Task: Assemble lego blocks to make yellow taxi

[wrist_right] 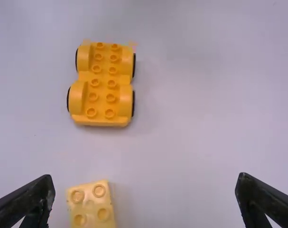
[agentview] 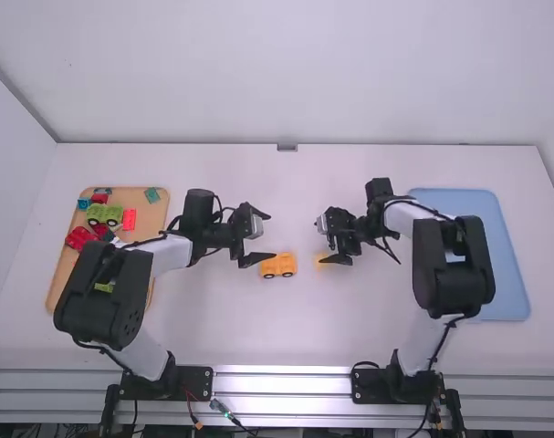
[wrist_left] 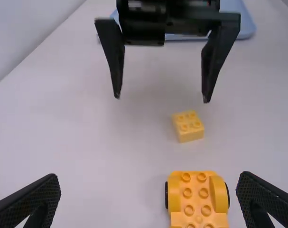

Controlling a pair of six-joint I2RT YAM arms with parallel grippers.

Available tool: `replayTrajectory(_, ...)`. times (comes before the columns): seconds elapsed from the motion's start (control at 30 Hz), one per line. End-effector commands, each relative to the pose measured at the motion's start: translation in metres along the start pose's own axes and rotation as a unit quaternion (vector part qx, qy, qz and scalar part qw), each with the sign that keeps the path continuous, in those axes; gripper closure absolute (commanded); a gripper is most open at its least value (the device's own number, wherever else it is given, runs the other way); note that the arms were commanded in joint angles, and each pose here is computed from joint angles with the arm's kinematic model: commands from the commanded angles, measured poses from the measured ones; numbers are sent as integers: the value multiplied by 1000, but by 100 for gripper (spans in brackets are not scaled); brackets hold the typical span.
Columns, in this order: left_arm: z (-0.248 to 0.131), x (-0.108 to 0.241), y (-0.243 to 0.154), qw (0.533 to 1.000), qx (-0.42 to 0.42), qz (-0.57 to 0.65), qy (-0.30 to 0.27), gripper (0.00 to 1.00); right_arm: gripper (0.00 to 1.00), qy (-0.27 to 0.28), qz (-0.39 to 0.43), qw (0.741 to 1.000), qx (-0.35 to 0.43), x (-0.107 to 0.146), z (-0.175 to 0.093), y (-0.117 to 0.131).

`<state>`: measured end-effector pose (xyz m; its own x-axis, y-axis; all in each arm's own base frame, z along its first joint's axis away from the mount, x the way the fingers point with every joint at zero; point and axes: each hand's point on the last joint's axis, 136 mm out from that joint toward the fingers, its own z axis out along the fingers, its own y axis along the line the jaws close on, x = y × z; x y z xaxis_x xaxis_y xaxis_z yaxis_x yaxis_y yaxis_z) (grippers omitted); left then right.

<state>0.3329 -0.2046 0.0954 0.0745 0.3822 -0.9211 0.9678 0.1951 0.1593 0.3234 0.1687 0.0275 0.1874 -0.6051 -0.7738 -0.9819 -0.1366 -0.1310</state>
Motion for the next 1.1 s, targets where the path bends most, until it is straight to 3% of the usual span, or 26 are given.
replayTrajectory(0.0,0,3,-4,1000,5,-11,-1,1,0,-12,5,1000,-19,13,9,10)
replayTrajectory(0.3,0,3,-4,1000,5,-11,-1,1,16,-43,1,998,-54,20,15,23)
replayTrajectory(0.5,0,3,-4,1000,5,-11,-1,1,17,-42,16,997,-55,34,26,23)
replayTrajectory(0.73,0,3,-4,1000,5,-11,-1,1,37,-43,15,997,-67,35,26,25)
replayTrajectory(0.97,0,3,-4,1000,5,-11,-1,1,41,-39,17,997,-64,40,30,29)
replayTrajectory(1.07,0,3,-4,1000,6,-11,-1,1,48,-37,32,997,-56,44,30,28)
